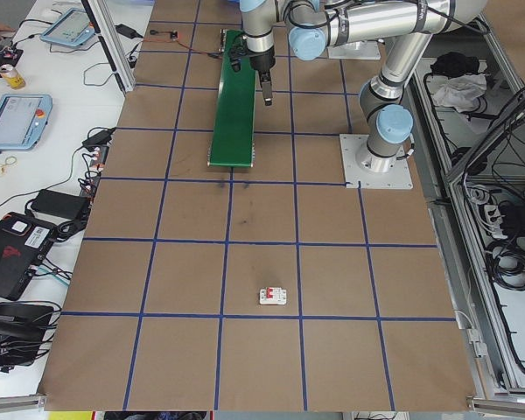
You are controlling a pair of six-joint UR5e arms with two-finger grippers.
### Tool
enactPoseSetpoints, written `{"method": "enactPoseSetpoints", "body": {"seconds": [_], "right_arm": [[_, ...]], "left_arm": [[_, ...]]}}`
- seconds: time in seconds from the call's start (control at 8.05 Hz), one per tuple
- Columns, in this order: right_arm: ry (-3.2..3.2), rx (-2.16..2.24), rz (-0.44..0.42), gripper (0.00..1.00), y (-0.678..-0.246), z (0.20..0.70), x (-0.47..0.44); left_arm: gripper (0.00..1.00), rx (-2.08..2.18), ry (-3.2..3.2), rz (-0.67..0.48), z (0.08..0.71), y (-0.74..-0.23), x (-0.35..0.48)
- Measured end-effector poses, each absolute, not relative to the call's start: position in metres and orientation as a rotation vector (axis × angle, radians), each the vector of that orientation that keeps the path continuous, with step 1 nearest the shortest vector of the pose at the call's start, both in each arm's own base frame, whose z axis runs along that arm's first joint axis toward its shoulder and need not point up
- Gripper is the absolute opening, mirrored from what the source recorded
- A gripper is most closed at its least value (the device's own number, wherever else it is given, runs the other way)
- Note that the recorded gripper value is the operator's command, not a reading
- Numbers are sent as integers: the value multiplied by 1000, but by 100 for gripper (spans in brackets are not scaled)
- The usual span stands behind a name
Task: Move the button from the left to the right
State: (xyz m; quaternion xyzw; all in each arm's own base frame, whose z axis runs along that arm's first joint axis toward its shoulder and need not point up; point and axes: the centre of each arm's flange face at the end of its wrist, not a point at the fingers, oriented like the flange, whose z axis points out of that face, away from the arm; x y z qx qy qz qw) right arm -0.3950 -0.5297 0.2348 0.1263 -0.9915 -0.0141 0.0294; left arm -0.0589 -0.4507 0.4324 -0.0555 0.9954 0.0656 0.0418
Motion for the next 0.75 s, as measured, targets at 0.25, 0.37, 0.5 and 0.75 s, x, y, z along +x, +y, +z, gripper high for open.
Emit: {"method": "enactPoseSetpoints", "body": {"seconds": [0.25, 0.37, 0.5, 0.75], "right_arm": [[-3061, 393, -51, 100, -530, 222, -397], [-3062, 392, -52, 100, -530, 220, -397], [-3061, 392, -51, 100, -529, 221, -397], [-3041, 389, -28, 100, -528, 238, -395]], "left_arm": [[100, -170, 3047, 200, 432, -451, -59], [100, -170, 3047, 200, 432, -451, -59], [100, -170, 3047, 200, 432, -451, -59], [100, -170, 3048, 201, 432, -451, -59]]}}
